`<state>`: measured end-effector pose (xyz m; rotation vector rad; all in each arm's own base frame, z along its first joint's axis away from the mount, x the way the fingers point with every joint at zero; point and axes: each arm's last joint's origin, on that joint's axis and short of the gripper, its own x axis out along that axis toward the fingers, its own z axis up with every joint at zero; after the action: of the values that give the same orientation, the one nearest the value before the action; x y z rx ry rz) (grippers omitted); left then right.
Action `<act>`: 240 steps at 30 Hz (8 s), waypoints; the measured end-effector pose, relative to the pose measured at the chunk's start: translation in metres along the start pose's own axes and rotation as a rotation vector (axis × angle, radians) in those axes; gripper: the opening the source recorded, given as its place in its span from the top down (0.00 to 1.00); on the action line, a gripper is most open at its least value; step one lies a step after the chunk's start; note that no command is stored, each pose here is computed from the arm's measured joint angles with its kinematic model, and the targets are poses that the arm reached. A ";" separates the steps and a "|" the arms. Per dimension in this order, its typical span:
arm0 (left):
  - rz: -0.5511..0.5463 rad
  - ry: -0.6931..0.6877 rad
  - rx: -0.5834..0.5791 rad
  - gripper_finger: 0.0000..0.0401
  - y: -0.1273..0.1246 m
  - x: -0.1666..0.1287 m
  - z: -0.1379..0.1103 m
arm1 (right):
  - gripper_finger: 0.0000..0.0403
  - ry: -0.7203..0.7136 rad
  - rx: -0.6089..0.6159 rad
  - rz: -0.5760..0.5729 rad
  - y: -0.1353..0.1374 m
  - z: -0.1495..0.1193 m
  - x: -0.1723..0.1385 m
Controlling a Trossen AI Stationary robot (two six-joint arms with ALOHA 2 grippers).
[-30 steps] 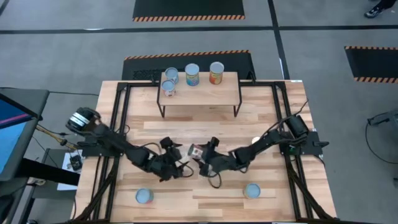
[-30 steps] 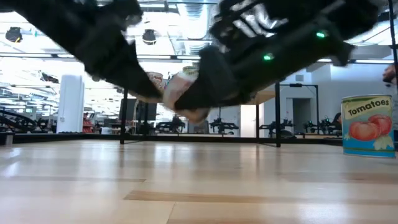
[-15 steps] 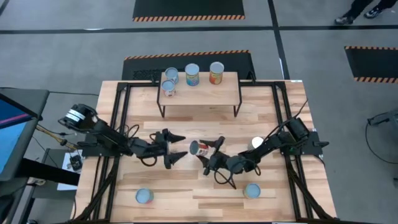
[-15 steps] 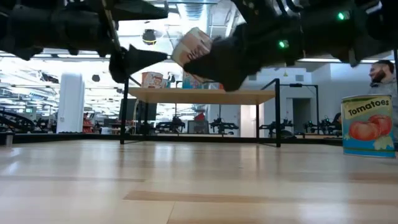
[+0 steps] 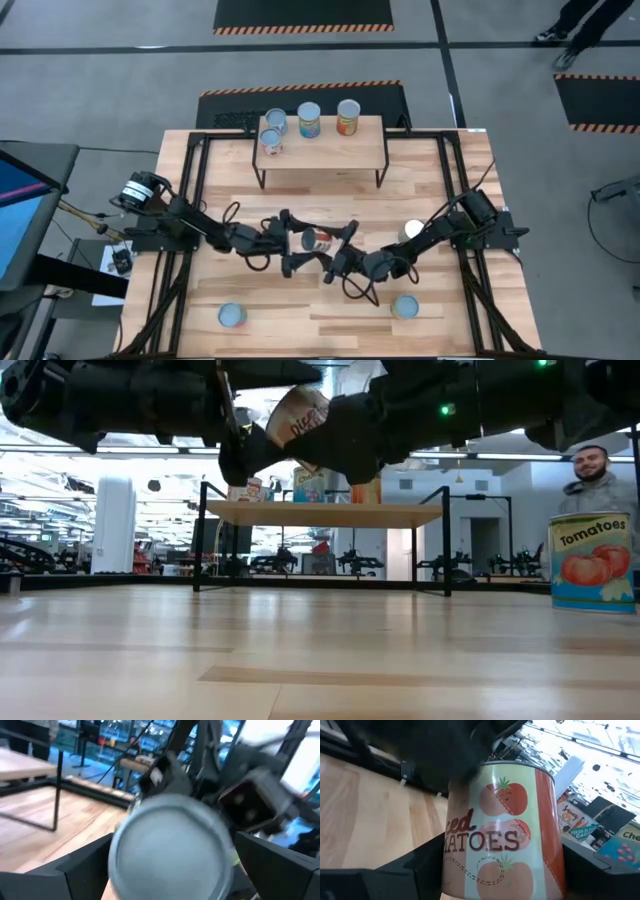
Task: Pick and place cans onto a shelf
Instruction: Put the canned diced tomatoes on the shelf, then put the canned chicken soup on the shelf
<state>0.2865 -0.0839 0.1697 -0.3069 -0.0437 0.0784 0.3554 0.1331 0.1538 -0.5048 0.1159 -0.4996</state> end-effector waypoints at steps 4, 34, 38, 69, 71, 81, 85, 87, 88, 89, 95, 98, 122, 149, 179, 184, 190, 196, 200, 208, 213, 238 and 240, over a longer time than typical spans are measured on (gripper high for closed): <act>0.028 0.014 0.013 0.04 0.001 0.001 -0.002 | 0.21 -0.006 0.011 -0.006 -0.001 0.001 0.000; 0.402 0.355 0.231 0.34 0.058 -0.010 0.121 | 0.07 0.341 0.391 0.018 -0.033 -0.005 -0.006; 0.457 0.430 0.256 0.33 0.079 -0.005 0.166 | 0.07 0.357 0.423 0.055 -0.037 -0.007 -0.001; 0.549 0.733 0.174 0.28 0.196 0.069 0.180 | 0.07 0.435 0.416 0.110 -0.028 -0.022 -0.001; 0.550 0.739 0.173 0.25 0.196 0.069 0.179 | 0.07 0.436 0.422 0.110 -0.028 -0.022 -0.001; 0.571 0.726 0.211 0.11 0.194 0.066 0.184 | 0.07 0.436 0.427 0.110 -0.028 -0.022 -0.001; 0.589 0.649 0.238 0.09 0.181 0.054 0.208 | 0.07 0.438 0.425 0.110 -0.028 -0.022 -0.001; 0.596 0.607 0.253 0.09 0.171 0.045 0.222 | 0.07 0.439 0.423 0.110 -0.028 -0.022 -0.001; 0.592 0.596 0.258 0.09 0.165 0.040 0.228 | 0.07 0.439 0.423 0.110 -0.028 -0.022 -0.001; 0.586 0.591 0.265 0.10 0.158 0.035 0.232 | 0.07 0.439 0.423 0.110 -0.028 -0.022 -0.001; 0.574 0.653 0.314 0.10 0.119 0.012 0.238 | 0.07 0.438 0.429 0.106 -0.028 -0.022 -0.001; 0.534 0.691 0.343 0.10 0.092 0.006 0.231 | 0.07 0.439 0.443 0.101 -0.028 -0.022 -0.001; -0.305 1.008 0.252 0.10 -0.074 -0.126 0.055 | 0.07 0.458 0.478 0.073 -0.033 -0.026 0.004; -0.296 1.142 0.339 0.10 -0.110 -0.162 -0.028 | 0.07 0.479 0.550 0.075 -0.040 -0.030 0.013; 0.052 0.693 0.500 0.30 -0.048 -0.050 0.073 | 0.14 0.515 0.435 0.045 -0.095 0.023 -0.044; 0.181 0.593 0.490 0.34 -0.013 -0.015 0.125 | 0.16 0.543 0.436 0.025 -0.106 0.027 -0.059; 0.225 0.481 0.440 0.33 0.034 0.006 0.195 | 0.18 0.523 0.401 -0.034 -0.109 0.029 -0.068; 0.215 0.455 0.352 0.32 0.084 0.031 0.228 | 0.18 0.528 0.379 -0.042 -0.108 0.027 -0.071; 0.257 0.505 0.338 0.33 0.111 0.061 0.227 | 0.18 0.535 0.373 -0.046 -0.109 0.026 -0.071; 0.296 0.620 0.291 0.31 0.151 0.108 0.240 | 0.18 0.629 0.358 -0.102 -0.114 0.014 -0.081; 0.274 0.657 0.273 0.31 0.165 0.123 0.243 | 0.18 0.656 0.376 -0.123 -0.115 0.010 -0.088; 0.282 0.763 0.227 0.25 0.200 0.145 0.213 | 0.18 0.640 0.401 -0.095 -0.110 0.014 -0.092; 0.288 0.766 0.232 0.24 0.202 0.146 0.211 | 0.18 0.638 0.401 -0.091 -0.109 0.014 -0.093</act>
<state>0.4066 0.1834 0.3144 -0.0943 0.7664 0.2454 0.2301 0.1017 0.2184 0.0571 0.5923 -0.7406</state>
